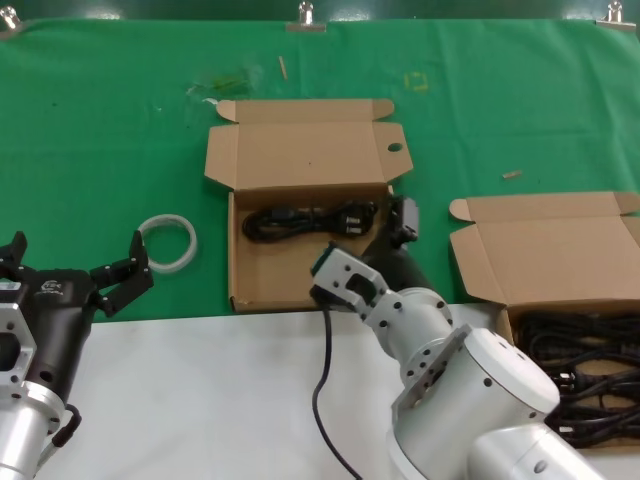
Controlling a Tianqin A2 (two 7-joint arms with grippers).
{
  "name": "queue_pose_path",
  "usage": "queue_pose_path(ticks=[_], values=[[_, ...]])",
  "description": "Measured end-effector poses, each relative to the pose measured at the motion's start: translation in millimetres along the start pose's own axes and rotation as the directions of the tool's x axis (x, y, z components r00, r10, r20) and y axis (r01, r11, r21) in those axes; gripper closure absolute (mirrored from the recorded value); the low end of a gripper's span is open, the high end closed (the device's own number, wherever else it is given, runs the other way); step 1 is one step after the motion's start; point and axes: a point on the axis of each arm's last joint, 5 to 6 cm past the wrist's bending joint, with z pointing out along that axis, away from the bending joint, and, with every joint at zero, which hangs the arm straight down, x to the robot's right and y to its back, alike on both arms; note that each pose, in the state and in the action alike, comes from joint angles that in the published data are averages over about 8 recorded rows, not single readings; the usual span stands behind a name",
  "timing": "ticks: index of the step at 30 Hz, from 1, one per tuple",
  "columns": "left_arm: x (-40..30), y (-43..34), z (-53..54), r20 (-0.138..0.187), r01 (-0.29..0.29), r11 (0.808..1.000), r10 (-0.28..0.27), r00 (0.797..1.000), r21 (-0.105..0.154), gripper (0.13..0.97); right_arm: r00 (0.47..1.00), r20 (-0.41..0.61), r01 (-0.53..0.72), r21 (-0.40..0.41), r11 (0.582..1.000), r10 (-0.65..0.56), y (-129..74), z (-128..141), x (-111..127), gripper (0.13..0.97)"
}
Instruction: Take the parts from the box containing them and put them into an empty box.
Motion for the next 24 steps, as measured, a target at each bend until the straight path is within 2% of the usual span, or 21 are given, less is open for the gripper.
queue_pose_path(ticks=[4, 13, 24], values=[[0.0, 0.0, 0.0, 0.0, 0.0, 1.0, 0.0, 1.0, 0.0, 0.132, 0.997, -0.03, -0.067, 0.015, 0.998, 0.068, 5, -1, 3, 0.259], [0.0, 0.0, 0.0, 0.0, 0.0, 1.0, 0.0, 1.0, 0.0, 0.132, 0.967, -0.097, -0.231, 0.067, 0.971, 0.237, 19, -6, 10, 0.161], [0.0, 0.0, 0.0, 0.0, 0.0, 1.0, 0.0, 1.0, 0.0, 0.132, 0.894, -0.152, -0.402, 0.149, 0.904, 0.422, 39, -14, 18, 0.133]])
